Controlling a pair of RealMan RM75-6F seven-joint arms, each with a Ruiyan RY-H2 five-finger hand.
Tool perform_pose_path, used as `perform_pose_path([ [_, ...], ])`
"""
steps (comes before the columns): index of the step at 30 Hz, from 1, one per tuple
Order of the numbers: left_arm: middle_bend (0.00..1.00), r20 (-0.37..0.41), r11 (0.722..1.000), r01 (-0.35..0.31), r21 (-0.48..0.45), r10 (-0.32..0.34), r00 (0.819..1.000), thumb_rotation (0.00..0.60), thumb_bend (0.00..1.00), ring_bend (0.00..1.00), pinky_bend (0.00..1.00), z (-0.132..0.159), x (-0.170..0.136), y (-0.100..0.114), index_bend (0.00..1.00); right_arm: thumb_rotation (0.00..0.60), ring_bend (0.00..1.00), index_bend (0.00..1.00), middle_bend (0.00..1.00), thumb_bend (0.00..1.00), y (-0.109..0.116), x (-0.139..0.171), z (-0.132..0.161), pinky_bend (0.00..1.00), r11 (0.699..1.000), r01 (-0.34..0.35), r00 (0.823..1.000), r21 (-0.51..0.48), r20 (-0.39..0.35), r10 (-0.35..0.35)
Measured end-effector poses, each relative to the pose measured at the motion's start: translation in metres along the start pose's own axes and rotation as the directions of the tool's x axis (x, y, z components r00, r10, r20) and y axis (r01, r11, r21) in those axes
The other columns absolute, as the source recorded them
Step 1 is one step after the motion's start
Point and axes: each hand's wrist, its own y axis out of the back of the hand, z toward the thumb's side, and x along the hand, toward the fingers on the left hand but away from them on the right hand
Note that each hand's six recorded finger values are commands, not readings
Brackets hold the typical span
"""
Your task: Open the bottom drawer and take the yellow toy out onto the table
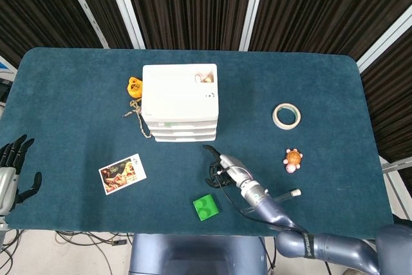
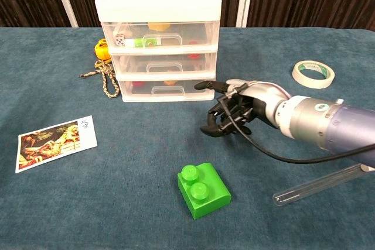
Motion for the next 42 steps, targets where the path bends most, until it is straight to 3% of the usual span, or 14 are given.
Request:
perform_pose_path([
  [8,0.0,-0.003,1.0,0.006,0.0,-0.006,1.0,0.6,0.48,0.0,0.0,0.0,0.001,-0.001,0.05,0.6,0.79,0.02,0.7,0.43,-0.016,-0.017,0.0,0.87,1.0,-0.021,1.0,-0.016,0.019,0.021],
  [14,0.0,-0.003,1.0,0.012,-0.003,-0.012,1.0,0.6,0.48,0.0,0.0,0.001,0.001,-0.002,0.05,0.6,0.83,0.02,0.79,0.46,-0.027,-0.028,0.006,0.93,0.997,-0.041,0.999,-0.066,0.021,0.043],
  [22,0.0,-0.013,1.0,0.016,-0.013,-0.016,1.0,0.6,0.48,0.0,0.0,-0.001,0.002,-0.001,0.05,0.6,0.87,0.01,0.82,0.48,-0.035,-0.045,0.011,0.98,0.994,-0.046,0.998,-0.1,0.033,0.049],
  [42,0.0,-0.022,1.0,0.025,-0.017,-0.026,0.999,0.6,0.48,0.0,0.0,-0.003,0.002,-0.002,0.05,0.6,0.9,0.0,0.89,0.51,-0.036,-0.071,0.014,1.0,0.973,-0.044,0.996,-0.228,0.065,0.06],
])
